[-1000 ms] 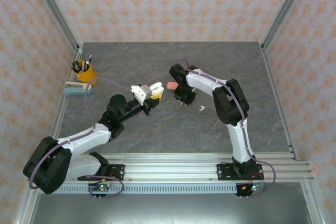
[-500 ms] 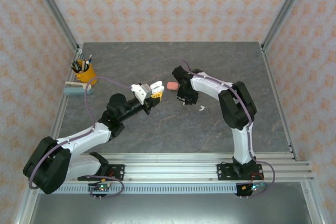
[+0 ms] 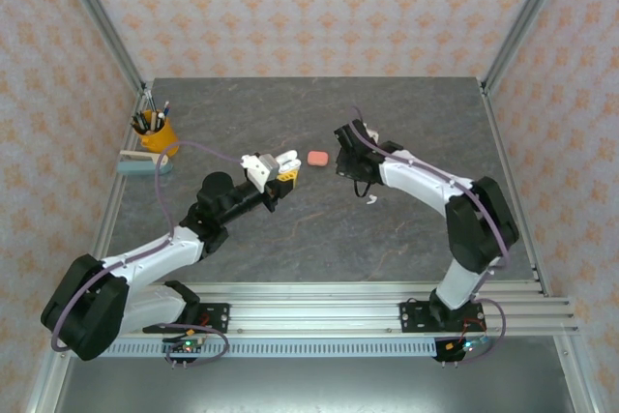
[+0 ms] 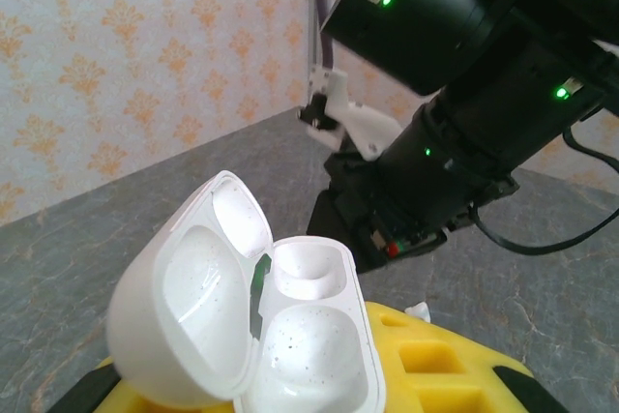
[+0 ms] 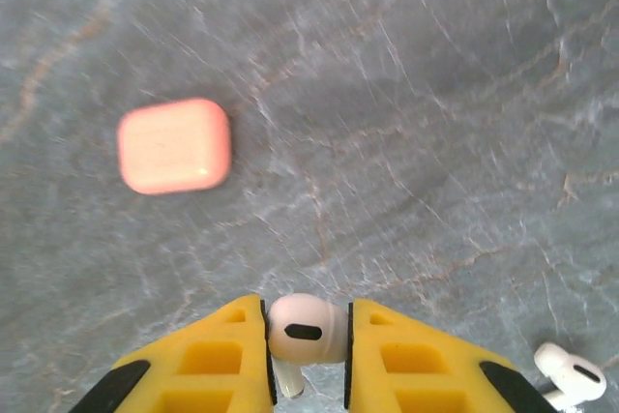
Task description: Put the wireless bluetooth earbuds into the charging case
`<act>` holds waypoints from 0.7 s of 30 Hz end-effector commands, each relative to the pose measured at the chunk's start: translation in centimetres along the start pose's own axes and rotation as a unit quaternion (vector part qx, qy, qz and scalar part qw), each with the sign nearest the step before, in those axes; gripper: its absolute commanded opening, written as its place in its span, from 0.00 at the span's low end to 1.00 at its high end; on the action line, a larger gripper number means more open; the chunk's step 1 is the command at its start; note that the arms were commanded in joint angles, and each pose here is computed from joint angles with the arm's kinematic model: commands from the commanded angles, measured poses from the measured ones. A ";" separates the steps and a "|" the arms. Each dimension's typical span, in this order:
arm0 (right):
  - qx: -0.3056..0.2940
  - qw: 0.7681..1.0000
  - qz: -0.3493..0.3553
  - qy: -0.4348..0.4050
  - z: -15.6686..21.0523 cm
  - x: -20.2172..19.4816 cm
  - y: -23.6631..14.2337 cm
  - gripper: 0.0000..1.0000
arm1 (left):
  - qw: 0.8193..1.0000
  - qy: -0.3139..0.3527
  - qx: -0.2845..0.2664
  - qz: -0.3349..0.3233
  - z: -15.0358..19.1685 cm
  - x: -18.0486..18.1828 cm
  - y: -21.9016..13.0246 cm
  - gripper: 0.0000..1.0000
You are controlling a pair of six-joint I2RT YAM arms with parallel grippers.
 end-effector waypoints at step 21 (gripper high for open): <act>-0.303 0.918 -0.245 -0.073 -8.6 6.2 -20.8 0.22 | 0.999 0.011 -0.045 0.014 -5.6 -0.5 4.1 0.00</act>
Point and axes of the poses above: each hand's point on the last joint's axis, 136 mm out from that joint toward the fingers, its own y axis out along the fingers, its own x axis along the line the jaws close on, z = x × y, the point moved 3 cm from there along -y, back along the fingers, and after that the axes turned 11 degrees about -y, right-handed, at the moved point
